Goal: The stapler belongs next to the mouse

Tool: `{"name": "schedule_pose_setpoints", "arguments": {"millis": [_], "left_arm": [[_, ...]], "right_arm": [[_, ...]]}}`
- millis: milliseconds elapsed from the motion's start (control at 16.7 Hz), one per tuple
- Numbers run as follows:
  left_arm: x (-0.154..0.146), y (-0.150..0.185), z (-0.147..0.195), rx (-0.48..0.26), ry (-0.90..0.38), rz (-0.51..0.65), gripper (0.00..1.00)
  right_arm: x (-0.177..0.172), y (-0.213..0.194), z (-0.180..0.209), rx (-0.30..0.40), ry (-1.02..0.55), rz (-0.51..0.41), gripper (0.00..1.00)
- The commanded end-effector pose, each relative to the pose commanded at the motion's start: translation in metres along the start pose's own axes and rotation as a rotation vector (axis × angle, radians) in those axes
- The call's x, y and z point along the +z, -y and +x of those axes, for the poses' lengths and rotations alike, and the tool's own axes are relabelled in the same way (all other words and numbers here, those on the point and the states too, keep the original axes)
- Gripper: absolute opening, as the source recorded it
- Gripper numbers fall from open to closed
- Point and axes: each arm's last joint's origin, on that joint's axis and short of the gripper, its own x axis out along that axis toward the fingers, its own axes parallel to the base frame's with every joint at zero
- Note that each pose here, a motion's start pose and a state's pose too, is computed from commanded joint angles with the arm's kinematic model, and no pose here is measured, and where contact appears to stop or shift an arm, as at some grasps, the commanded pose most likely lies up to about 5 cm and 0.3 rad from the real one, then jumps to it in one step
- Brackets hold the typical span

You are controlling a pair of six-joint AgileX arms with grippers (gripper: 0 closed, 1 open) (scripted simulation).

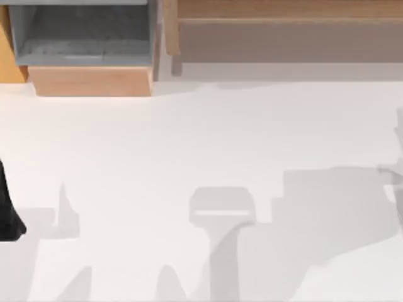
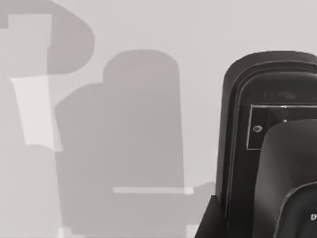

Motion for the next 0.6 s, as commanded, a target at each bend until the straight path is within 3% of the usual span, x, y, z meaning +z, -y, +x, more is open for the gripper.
{"name": "schedule_pose_setpoints", "arguments": {"millis": [600], "left_arm": [[0.000, 0.000, 0.000, 0.000, 0.000, 0.000, 1.00]], "right_arm": [[-0.004, 0.016, 0.002, -0.070, 0.047, 0.085, 0.00]]}}
